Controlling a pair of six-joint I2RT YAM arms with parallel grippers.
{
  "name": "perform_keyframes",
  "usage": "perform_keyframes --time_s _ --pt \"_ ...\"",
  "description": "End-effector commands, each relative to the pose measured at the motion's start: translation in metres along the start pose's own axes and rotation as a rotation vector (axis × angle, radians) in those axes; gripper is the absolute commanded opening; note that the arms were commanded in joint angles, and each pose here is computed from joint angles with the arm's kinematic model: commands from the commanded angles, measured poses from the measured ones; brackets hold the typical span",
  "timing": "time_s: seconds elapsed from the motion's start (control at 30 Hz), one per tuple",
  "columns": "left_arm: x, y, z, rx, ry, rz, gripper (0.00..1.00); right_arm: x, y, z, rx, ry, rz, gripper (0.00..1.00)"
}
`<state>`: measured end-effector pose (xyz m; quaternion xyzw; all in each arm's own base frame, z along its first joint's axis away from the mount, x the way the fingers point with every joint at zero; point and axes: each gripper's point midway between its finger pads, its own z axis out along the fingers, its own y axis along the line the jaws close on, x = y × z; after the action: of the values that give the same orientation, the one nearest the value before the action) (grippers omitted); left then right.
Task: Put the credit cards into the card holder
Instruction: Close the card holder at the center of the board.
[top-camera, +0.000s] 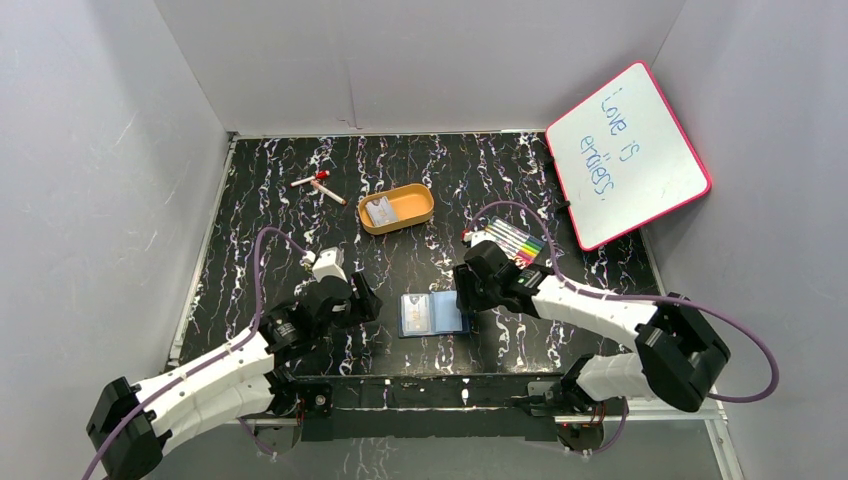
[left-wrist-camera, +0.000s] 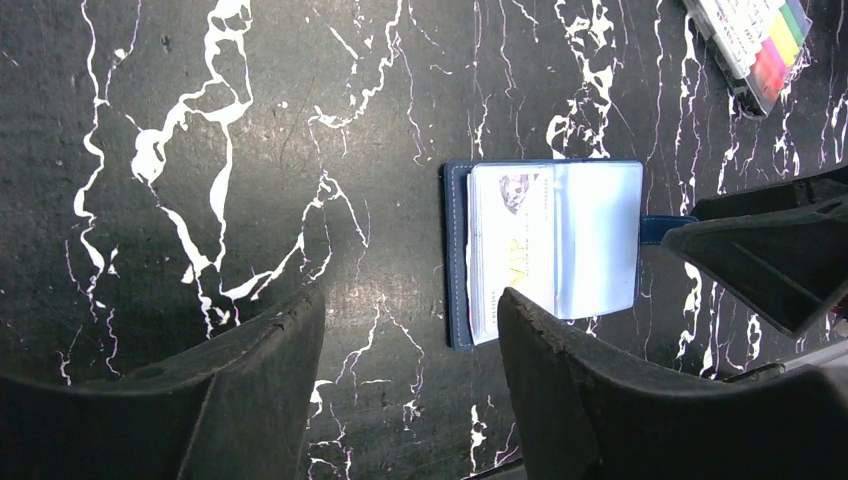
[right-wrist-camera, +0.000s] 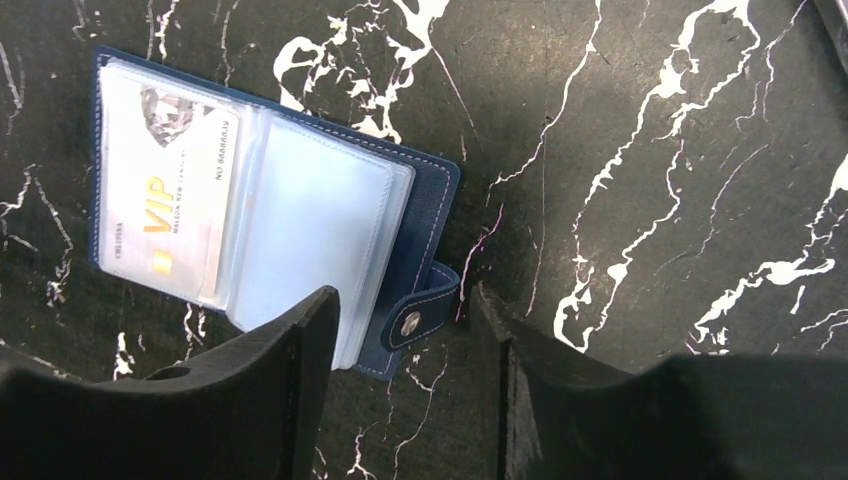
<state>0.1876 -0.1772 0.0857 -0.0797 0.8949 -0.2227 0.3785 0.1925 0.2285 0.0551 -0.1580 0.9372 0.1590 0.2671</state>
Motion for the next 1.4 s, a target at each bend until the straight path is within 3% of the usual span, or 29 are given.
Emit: perform_keyframes --time_s 0.0,0.23,0.5,0.7,0.97,1.1,1.37 --pt "0.003 0.000 0.000 0.009 0.002 -0.034 0.64 -0.017 0.005 0.005 0.005 -0.042 0.011 0.56" --pt "0.022 -0.011 0.004 0.073 0.082 -0.050 0.74 -0.003 -0.009 0.011 0.071 0.003 0.001 0.43" --pt "0.057 -0.027 0.025 0.111 0.265 -0.008 0.72 0.005 -0.009 0.009 0.044 -0.002 0.025 0.16" --pt "0.061 -0.032 0.035 0.109 0.284 -0.011 0.69 0.005 0.000 0.004 -0.005 -0.010 0.052 0.00" --pt "0.070 -0.021 0.045 0.058 0.309 0.009 0.61 -0.018 0.032 -0.024 -0.169 -0.071 0.075 0.00" --pt "0.073 -0.018 0.049 0.044 0.317 0.020 0.53 -0.031 0.066 -0.044 -0.358 -0.107 0.061 0.00" --pt "0.061 -0.018 0.042 0.046 0.266 0.024 0.39 -0.048 0.099 -0.052 -0.522 -0.137 0.085 0.00"
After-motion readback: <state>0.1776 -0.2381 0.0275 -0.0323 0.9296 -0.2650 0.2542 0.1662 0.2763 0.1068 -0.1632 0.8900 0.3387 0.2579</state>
